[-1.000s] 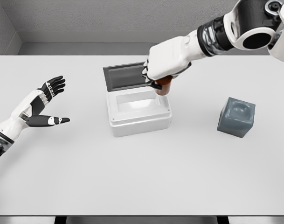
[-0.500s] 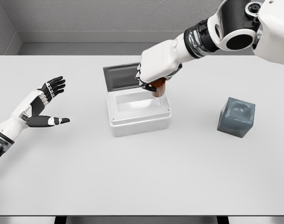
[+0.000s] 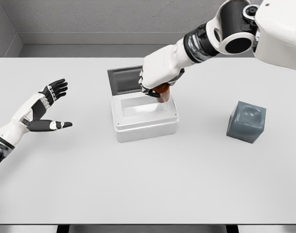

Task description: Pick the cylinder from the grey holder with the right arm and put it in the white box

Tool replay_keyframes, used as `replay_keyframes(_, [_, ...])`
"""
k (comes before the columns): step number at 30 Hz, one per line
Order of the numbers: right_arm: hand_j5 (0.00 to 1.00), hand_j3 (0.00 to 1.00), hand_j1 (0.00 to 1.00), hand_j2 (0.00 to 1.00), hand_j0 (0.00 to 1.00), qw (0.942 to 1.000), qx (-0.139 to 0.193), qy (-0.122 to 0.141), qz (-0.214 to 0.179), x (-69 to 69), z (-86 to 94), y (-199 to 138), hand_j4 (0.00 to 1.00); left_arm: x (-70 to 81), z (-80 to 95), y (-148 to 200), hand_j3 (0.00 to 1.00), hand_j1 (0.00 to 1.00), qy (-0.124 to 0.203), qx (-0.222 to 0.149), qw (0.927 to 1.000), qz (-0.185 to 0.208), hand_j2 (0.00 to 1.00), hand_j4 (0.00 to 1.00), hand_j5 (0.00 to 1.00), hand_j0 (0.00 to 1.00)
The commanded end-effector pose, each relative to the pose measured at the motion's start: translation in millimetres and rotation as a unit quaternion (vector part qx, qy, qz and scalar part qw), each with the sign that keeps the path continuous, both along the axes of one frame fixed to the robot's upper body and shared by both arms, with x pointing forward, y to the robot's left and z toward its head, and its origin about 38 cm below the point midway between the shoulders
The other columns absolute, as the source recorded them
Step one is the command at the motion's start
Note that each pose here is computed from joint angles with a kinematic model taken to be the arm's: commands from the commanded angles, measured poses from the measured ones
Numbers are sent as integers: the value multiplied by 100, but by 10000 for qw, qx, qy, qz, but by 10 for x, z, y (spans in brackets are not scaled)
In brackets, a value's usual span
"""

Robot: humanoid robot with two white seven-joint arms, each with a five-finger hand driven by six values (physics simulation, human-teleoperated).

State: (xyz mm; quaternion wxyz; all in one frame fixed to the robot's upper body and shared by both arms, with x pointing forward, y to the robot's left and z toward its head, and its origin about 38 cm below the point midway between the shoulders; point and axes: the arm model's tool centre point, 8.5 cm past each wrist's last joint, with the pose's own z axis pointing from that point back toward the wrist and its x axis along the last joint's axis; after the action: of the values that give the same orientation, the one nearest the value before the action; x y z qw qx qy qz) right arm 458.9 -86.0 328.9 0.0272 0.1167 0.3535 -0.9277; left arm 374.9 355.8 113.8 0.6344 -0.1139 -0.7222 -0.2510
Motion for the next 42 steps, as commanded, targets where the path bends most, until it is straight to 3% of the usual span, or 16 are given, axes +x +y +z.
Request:
replay_keyframes(1, [37, 37, 37, 37, 37, 10000, -2, 9, -8, 4, -7, 9, 37, 4, -19, -8, 100, 100, 13, -64, 10000, 9, 100, 100, 100, 100])
replay_keyframes(11, [37, 37, 37, 37, 37, 10000, -62, -23, -61, 47, -31, 5, 37, 136, 16, -17, 100, 100, -62, -149, 9998, 73, 100, 100, 100, 100])
replay_keyframes(15, [37, 37, 37, 37, 37, 10000, -77, -13, -23, 41, -45, 51, 37, 379, -6, 33, 100, 100, 4, -275, 9993, 238, 100, 100, 100, 100])
replay_keyframes(19, [37, 37, 37, 37, 37, 10000, -81, -21, -46, 59, -45, 54, 37, 501, -4, -259, 100, 100, 8, -309, 9995, -77, 100, 100, 100, 100])
replay_keyframes(25, [38, 38, 38, 38, 38, 9999, -92, -25, -61, 68, -50, 47, 38, 540, 3, -391, 100, 100, 4, -275, 9993, -253, 100, 100, 100, 100])
replay_keyframes(26, [41, 41, 41, 41, 41, 9999, -88, -10, -55, 62, -57, 49, 41, 561, 32, -404, 100, 100, -30, -279, 9993, -266, 100, 100, 100, 100])
replay_keyframes(27, [59, 59, 59, 59, 59, 9999, -80, -14, -62, 67, -52, 48, 59, 573, 31, -459, 100, 100, -48, -354, 9990, -283, 100, 100, 100, 100])
replay_keyframes(28, [100, 100, 100, 100, 100, 10000, -88, -10, -47, 58, -57, 52, 100, 580, 27, -494, 100, 100, -48, -399, 9988, -296, 100, 100, 100, 100])
replay_keyframes(33, [100, 100, 100, 100, 100, 9999, -61, 3, 91, -13, -48, 108, 100, 642, 38, -449, 100, 100, -25, -389, 9990, -237, 100, 100, 100, 100])
replay_keyframes(38, [100, 100, 100, 100, 100, 9971, 135, -14, 751, -384, 53, 273, 100, 662, 50, -368, 100, 100, 1, -370, 9992, -159, 100, 100, 100, 100])
replay_keyframes(40, [100, 100, 100, 100, 100, 9975, 288, 11, 650, -406, 137, 114, 100, 662, 55, -370, 100, 100, -5, -369, 9992, -162, 100, 100, 100, 100])
replay_keyframes(42, [100, 100, 100, 100, 100, 9977, 531, 270, 338, -363, 196, -111, 100, 662, 53, -361, 100, 100, 0, -370, 9992, -156, 100, 100, 100, 100])
